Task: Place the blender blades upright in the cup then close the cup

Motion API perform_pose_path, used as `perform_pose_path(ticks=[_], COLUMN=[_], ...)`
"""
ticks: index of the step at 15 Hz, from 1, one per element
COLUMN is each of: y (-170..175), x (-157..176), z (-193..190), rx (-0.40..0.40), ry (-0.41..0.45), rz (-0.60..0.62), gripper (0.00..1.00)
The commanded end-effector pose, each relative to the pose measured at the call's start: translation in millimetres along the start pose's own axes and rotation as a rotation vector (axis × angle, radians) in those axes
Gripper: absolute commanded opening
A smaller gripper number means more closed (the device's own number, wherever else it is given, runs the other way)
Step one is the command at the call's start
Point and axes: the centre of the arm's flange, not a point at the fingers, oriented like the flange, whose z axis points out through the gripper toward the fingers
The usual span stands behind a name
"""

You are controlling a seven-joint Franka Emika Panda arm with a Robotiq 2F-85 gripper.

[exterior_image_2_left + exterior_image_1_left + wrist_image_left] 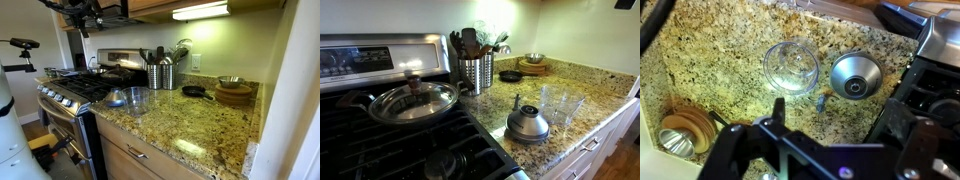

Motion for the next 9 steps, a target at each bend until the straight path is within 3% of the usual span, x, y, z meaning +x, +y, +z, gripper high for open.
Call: perform_pose_path(ticks=[1,9], y=[0,0], x=[0,48], z=[0,67], rx=[0.000,0.043], ry=[0.000,-0.014], rz=[0.000,-0.001], gripper=[1.00,1.00])
